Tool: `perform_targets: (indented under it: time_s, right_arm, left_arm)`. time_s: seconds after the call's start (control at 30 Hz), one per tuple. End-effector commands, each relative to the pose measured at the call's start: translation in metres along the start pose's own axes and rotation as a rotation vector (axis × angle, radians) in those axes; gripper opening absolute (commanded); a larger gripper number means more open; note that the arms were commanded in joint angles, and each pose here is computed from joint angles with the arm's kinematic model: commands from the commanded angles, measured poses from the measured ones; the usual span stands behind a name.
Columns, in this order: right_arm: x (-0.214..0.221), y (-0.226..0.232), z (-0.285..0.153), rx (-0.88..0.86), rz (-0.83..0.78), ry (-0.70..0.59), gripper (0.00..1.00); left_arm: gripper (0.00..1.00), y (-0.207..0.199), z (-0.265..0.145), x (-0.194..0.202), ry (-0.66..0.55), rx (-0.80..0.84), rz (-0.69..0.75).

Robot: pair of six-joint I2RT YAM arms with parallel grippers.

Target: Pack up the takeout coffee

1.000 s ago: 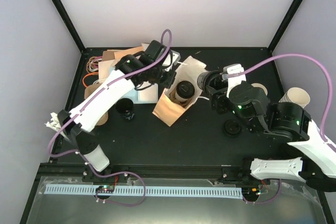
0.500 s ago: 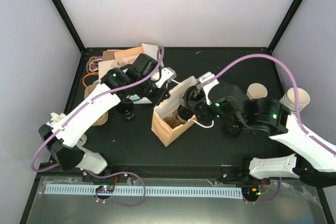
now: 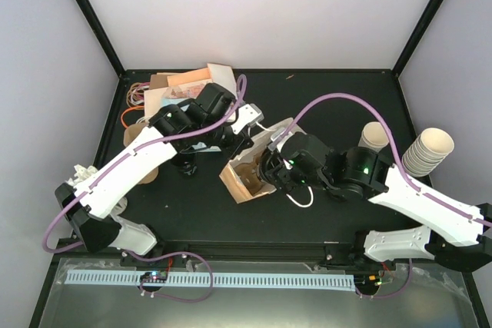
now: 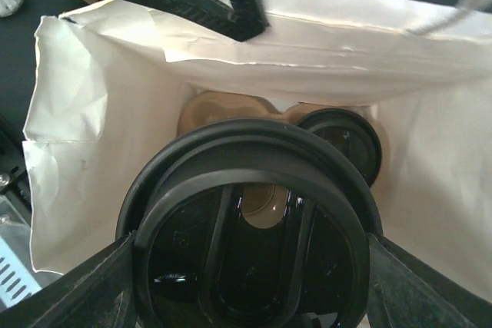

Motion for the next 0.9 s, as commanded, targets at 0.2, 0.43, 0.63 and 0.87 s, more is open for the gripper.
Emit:
perform_targets:
  time_s: [0.2, 0.43, 0.63, 0.87]
  right_arm:
    - [0.001, 0.001, 0.013, 0.015, 0.084, -0.044, 0.68]
    - [0.003, -0.003, 0.016, 0.059, 0.162, -0.091, 0.66]
    - [0.019, 0.006, 0.037, 0.052, 0.084, -0.134, 0.62]
    - [0.039, 0.015, 0.053, 0.054, 0.075, -0.079, 0.62]
  left_arm:
    - [0.02, -0.022, 0.004, 0.004, -0.075, -0.020, 0.150]
    - [0.01, -0.030, -0.007, 0.005, -0.139, 0.007, 0.180]
    - [0.02, -0.030, -0.009, 0.006, -0.179, 0.006, 0.190]
    - [0.02, -0.030, -0.011, 0.005, -0.193, -0.010, 0.192]
Point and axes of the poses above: each gripper's point midway between its finger pads, its own z axis out along the fingers, its own y axis along the line the jaws close on, x = y × z, the point moved 9 cm from there along -z, back along the fingers, and after that the axes turned 8 degrees about -z, right-handed, at the moved point
